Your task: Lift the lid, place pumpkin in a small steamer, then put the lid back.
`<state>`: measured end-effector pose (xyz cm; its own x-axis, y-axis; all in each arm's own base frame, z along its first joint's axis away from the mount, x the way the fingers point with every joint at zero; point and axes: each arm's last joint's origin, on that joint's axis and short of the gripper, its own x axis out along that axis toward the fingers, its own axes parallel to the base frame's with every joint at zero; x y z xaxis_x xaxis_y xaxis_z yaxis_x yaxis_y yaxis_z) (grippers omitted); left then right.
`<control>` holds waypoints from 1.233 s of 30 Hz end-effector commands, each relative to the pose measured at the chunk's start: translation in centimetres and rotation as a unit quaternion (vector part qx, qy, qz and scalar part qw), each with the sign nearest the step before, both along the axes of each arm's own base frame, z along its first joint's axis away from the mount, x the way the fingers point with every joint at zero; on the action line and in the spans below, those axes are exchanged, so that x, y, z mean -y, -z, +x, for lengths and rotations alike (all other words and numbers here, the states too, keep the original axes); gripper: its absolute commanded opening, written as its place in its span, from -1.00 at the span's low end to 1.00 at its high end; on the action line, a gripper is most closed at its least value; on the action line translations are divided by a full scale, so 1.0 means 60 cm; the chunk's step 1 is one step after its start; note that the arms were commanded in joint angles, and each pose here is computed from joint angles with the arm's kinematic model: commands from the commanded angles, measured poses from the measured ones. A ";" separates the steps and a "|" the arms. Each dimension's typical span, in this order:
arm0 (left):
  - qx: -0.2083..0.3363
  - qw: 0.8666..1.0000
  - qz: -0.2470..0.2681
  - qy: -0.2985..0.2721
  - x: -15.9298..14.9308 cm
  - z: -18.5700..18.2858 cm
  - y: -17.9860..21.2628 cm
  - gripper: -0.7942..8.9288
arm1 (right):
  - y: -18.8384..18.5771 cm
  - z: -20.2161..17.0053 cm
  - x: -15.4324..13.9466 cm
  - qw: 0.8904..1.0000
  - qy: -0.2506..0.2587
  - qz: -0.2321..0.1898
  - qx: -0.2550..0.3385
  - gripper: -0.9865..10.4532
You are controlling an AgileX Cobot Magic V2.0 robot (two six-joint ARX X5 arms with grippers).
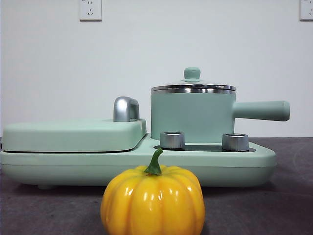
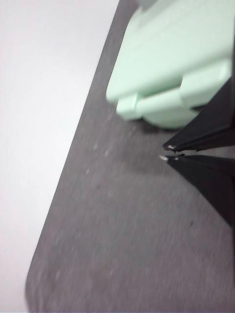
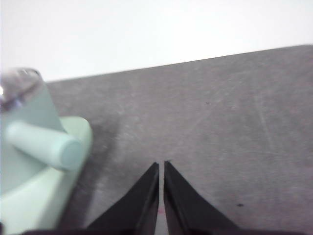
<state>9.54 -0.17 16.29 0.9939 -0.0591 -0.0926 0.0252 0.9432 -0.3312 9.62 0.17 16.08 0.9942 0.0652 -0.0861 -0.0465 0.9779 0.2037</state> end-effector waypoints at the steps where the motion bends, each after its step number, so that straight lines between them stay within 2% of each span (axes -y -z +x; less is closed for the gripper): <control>1: 0.017 0.999 -0.017 0.027 0.003 -0.003 -0.024 -0.81 | -0.034 -0.006 -0.001 0.997 -0.002 0.070 0.029 -0.80; 6: 0.034 0.995 -0.028 0.094 0.011 -0.008 -0.077 -0.81 | -0.092 -0.020 -0.003 0.993 -0.029 0.110 0.031 -0.80; 12: 0.009 0.987 -0.035 0.156 0.019 -0.004 -0.150 -0.81 | -0.175 -0.033 -0.011 0.989 -0.099 0.109 -0.013 -0.80; 16: -0.002 0.977 -0.034 0.210 0.026 0.010 -0.209 -0.81 | -0.226 -0.030 -0.016 0.982 -0.154 0.092 -0.055 -0.80; 21: -0.003 0.958 -0.009 0.285 0.036 0.041 -0.270 -0.81 | -0.276 -0.014 -0.022 0.966 -0.232 0.056 -0.095 -0.80; 24: -0.012 0.944 -0.011 0.330 0.043 0.062 -0.289 -0.81 | -0.296 -0.002 -0.025 0.957 -0.271 0.030 -0.104 -0.80; 27: -0.027 0.928 -0.021 0.371 0.049 0.081 -0.294 -0.79 | -0.306 0.007 -0.028 0.944 -0.310 0.026 -0.105 -0.80; 29: -0.036 0.923 -0.025 0.383 0.053 0.089 -0.292 -0.79 | -0.307 0.013 -0.029 0.939 -0.326 0.029 -0.108 -0.80; 33: -0.048 0.919 -0.028 0.391 0.058 0.098 -0.286 -0.66 | -0.304 0.020 -0.029 0.937 -0.329 0.030 -0.116 -0.78; 37: -0.049 0.918 -0.029 0.394 0.060 0.099 -0.286 -0.26 | -0.304 0.021 -0.029 0.937 -0.327 0.031 -0.118 -0.42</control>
